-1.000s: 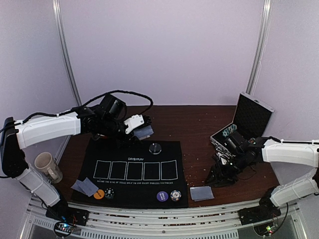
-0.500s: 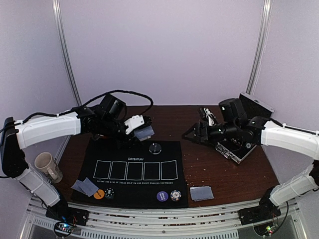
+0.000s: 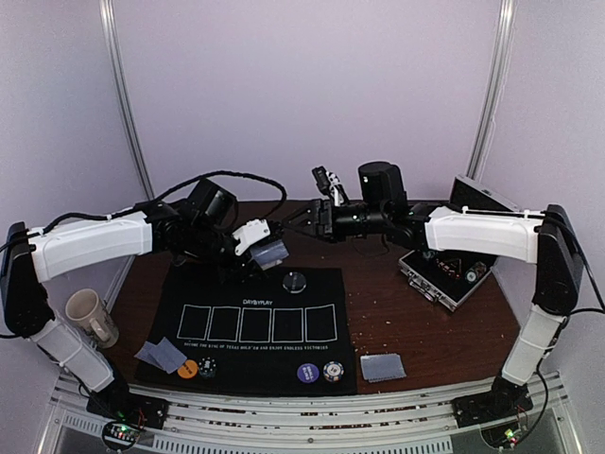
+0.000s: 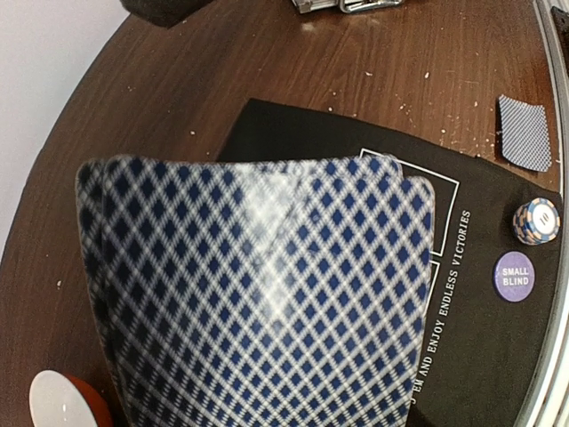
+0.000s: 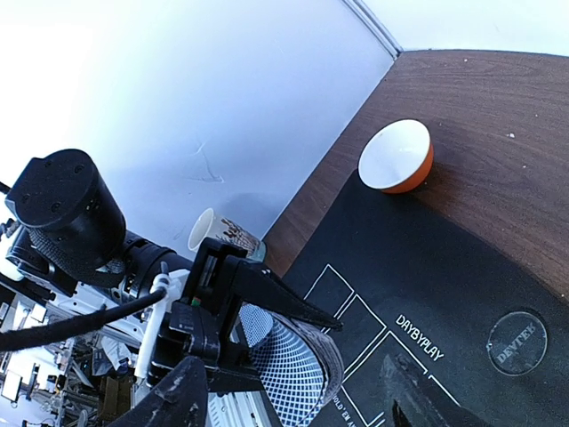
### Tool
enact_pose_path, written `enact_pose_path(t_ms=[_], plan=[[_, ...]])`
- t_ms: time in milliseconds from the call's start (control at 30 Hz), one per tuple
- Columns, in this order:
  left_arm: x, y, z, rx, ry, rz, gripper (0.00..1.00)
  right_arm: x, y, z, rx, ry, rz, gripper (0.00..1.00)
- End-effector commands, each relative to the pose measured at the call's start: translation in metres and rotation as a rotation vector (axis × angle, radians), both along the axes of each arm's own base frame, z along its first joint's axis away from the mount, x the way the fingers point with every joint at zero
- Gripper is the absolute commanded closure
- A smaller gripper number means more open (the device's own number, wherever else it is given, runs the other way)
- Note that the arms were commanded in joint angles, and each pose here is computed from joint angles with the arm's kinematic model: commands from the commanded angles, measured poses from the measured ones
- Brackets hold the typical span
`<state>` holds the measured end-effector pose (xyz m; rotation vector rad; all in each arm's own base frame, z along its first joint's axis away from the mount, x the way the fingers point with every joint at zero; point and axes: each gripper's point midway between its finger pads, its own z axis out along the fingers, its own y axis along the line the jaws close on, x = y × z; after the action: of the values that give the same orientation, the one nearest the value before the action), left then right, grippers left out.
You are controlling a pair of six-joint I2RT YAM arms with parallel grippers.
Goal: Distribute texas hold em gaming equipment
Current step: Pick up the poker card from the face-down deck piles.
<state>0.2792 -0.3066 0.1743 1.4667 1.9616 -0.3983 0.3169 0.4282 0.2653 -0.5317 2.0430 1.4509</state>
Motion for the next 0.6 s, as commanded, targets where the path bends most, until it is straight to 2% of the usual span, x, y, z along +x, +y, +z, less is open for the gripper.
enact_pose_path(t_ms=[0,167,333,567], plan=[[0.006,-0.015,0.024,-0.078,-0.04,-0.02,0.53,-0.004,0.011,-0.01,-0.031,-0.029,0.033,0.32],[0.007,-0.014,0.023,-0.072,-0.044,-0.015,0.53,-0.004,0.012,-0.018,-0.021,-0.004,0.047,0.33],[0.007,-0.013,0.023,-0.068,-0.048,-0.014,0.53,0.005,-0.013,-0.013,0.04,0.02,-0.008,0.33],[0.007,-0.016,0.025,-0.08,-0.049,-0.026,0.53,0.0,-0.015,-0.027,-0.019,0.017,-0.001,0.3]])
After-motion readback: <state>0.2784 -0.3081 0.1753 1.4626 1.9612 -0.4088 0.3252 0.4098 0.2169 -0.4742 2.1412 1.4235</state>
